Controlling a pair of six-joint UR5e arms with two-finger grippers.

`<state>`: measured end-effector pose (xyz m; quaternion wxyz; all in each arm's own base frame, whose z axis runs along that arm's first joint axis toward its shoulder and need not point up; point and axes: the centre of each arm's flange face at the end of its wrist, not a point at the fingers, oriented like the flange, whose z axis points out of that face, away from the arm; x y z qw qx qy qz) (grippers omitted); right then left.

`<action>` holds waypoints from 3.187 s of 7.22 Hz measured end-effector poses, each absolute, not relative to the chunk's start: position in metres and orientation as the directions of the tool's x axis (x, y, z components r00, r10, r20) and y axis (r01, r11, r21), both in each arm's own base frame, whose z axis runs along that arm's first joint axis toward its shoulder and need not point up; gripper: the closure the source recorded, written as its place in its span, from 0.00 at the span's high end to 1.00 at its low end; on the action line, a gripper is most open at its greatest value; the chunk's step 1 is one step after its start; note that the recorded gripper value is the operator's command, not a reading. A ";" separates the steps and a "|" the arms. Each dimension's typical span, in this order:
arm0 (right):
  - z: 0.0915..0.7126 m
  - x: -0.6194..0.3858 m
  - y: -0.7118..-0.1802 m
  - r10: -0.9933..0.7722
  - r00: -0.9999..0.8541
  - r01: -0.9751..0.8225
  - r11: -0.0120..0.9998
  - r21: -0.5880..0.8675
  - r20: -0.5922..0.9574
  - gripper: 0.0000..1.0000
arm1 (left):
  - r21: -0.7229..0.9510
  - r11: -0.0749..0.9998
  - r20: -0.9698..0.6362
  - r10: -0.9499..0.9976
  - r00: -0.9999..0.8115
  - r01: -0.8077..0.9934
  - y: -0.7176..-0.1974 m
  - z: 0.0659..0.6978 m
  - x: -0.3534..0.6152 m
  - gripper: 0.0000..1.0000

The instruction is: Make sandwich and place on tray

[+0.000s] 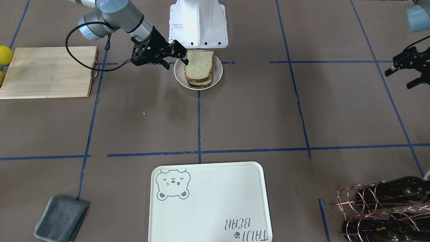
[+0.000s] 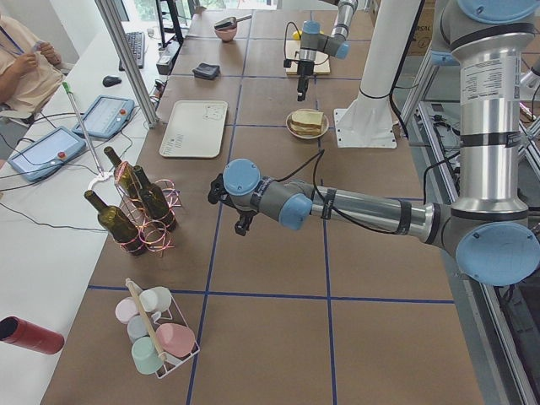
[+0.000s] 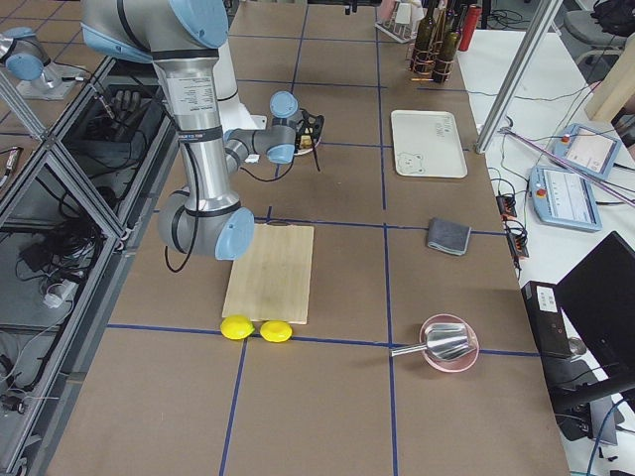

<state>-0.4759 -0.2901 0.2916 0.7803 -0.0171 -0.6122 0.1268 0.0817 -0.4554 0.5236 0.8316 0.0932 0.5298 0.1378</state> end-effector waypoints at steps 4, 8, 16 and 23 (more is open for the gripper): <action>0.340 -0.327 -0.373 0.338 0.275 -0.200 0.936 -0.291 0.900 1.00 | 0.095 0.995 -0.962 0.101 0.255 -0.034 -0.393 0.411 0.317 0.70; 0.358 -0.309 -0.385 0.338 0.297 -0.193 0.937 -0.291 0.893 1.00 | -0.057 0.997 -0.965 -0.069 0.253 0.055 -0.296 0.324 0.478 0.49; 0.352 -0.316 -0.386 0.322 0.286 -0.179 0.943 -0.280 0.902 1.00 | -0.047 0.997 -0.934 -0.062 0.352 0.053 -0.242 0.291 0.550 0.41; 0.351 -0.316 -0.386 0.320 0.283 -0.176 0.944 -0.278 0.904 1.00 | -0.048 0.998 -0.929 -0.063 0.364 0.049 -0.242 0.294 0.564 0.15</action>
